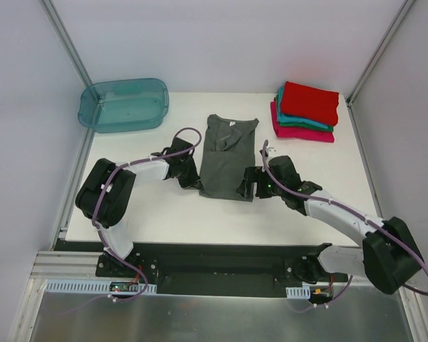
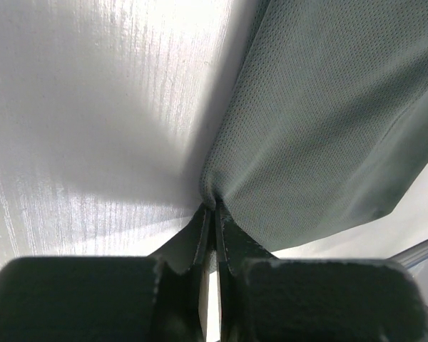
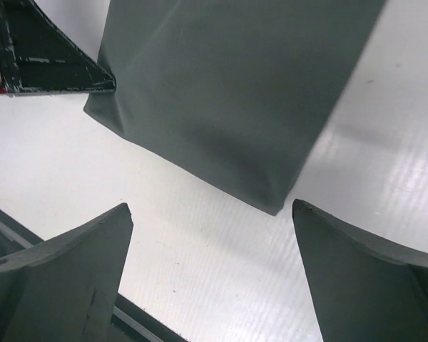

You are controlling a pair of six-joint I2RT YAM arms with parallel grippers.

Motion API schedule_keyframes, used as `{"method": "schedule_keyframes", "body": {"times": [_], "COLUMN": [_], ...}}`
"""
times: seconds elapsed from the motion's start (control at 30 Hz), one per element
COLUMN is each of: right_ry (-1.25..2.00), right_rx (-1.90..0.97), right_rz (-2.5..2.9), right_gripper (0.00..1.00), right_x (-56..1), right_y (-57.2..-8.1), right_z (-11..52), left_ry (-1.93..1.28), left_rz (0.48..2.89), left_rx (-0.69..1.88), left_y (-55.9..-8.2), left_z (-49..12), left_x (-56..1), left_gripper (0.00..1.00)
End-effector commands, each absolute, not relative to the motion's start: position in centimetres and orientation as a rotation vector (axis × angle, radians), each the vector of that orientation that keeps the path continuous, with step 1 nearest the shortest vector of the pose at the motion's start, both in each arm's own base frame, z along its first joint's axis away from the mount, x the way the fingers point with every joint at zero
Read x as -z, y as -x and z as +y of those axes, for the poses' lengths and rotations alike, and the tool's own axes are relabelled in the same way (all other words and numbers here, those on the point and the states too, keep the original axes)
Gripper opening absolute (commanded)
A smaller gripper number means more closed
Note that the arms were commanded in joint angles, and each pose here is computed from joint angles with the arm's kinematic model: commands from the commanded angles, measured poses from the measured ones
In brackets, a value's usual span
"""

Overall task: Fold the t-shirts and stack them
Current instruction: Grab one side of the 2/3 rectangular tshirt with both arms

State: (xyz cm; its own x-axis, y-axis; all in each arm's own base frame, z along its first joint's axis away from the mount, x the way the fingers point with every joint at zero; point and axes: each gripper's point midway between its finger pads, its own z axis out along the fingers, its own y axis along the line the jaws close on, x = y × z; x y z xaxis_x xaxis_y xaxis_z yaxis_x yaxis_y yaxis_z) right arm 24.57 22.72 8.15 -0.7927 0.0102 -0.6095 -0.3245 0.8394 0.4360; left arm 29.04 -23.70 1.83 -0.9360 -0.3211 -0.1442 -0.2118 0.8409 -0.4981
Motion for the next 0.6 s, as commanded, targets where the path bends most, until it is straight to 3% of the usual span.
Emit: {"method": "schedule_keyframes", "body": {"times": [0.0, 0.17, 0.4, 0.57], "right_ry": [0.158, 0.093, -0.068, -0.077], "right_rx": [-0.523, -0.538, -0.489, -0.555], "right_rz": [2.413, 2.482, 2.54, 2.579], "right_gripper": [0.96, 0.99, 0.73, 0.62], "right_x": [-7.8, -6.1, -4.7, -3.5], "right_y": [-24.3, -23.8, -25.4, -24.8], "right_z": [19.2, 19.6, 20.0, 21.1], "left_ry": [0.416, 0.405, 0.406, 0.404], "left_rz": [2.845, 2.847, 2.846, 2.843], "left_rx": [0.625, 0.617, 0.595, 0.592], "left_y": [-27.3, -27.0, -26.9, -26.9], "left_z": [-22.5, -22.6, -22.4, -22.3], "left_x": [-0.7, -0.7, -0.5, -0.6], "left_gripper": [0.0, 0.0, 0.0, 0.0]}}
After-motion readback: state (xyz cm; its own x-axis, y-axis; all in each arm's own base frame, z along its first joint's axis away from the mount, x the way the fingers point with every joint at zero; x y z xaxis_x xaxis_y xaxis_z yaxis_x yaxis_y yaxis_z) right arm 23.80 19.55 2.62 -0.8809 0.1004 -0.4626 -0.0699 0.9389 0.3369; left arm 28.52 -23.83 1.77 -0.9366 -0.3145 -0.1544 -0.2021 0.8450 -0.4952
